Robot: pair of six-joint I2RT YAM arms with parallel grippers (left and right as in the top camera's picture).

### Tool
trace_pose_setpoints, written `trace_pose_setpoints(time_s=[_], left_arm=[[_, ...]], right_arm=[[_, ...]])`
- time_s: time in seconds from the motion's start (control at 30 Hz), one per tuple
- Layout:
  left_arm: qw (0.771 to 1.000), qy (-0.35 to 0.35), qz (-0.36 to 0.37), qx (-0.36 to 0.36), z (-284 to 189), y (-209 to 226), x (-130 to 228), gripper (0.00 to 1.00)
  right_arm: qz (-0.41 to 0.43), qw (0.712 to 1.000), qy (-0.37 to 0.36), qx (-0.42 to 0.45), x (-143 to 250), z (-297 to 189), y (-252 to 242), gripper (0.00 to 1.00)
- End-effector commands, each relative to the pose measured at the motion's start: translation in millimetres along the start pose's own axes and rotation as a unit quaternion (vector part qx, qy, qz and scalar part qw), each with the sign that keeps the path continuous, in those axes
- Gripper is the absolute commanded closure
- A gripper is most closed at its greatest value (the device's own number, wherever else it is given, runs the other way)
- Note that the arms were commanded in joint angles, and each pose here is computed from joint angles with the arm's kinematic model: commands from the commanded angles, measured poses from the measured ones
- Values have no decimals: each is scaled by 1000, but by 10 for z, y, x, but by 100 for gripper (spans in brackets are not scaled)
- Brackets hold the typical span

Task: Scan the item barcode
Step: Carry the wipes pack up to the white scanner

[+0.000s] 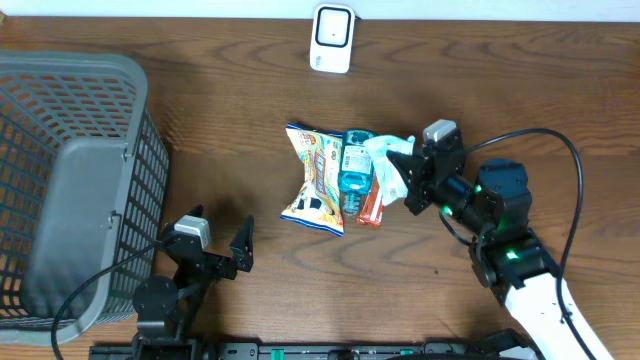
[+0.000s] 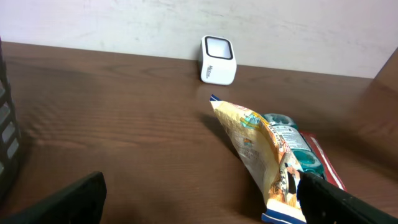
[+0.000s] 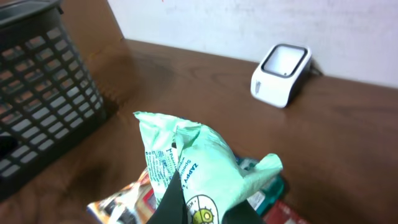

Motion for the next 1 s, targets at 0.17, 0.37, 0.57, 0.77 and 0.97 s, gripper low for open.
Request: trace_pose_setpoints(time_s=[0.17, 0.37, 0.57, 0.77, 0.97], left_arm=[[1000, 19, -9, -5, 16, 33, 102, 2], [1000, 19, -9, -5, 16, 32, 102, 2], [1000, 19, -9, -5, 16, 32, 102, 2], [1000, 19, -9, -5, 16, 33, 102, 2], [1000, 19, -9, -5, 16, 33, 102, 2]], right_arm=[[-117, 988, -35, 95, 34, 479, -252, 99], [-221, 943, -144, 204, -176, 839, -251, 99], [-286, 922, -127, 227, -337, 1510, -363, 99], [-344, 901, -115, 236, -653, 2225, -525, 99], [-395, 874, -102, 263, -794, 2886, -721, 99]])
Point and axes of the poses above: each gripper's point midway between its finger pads, its own z axis out along the fingers, its own y axis along the line the jaws close on, x = y × z, the point moved 8 cm from there along -z, back along the fingers, and after that the axes turned 3 degrees about -z, right-handed, at the moved point
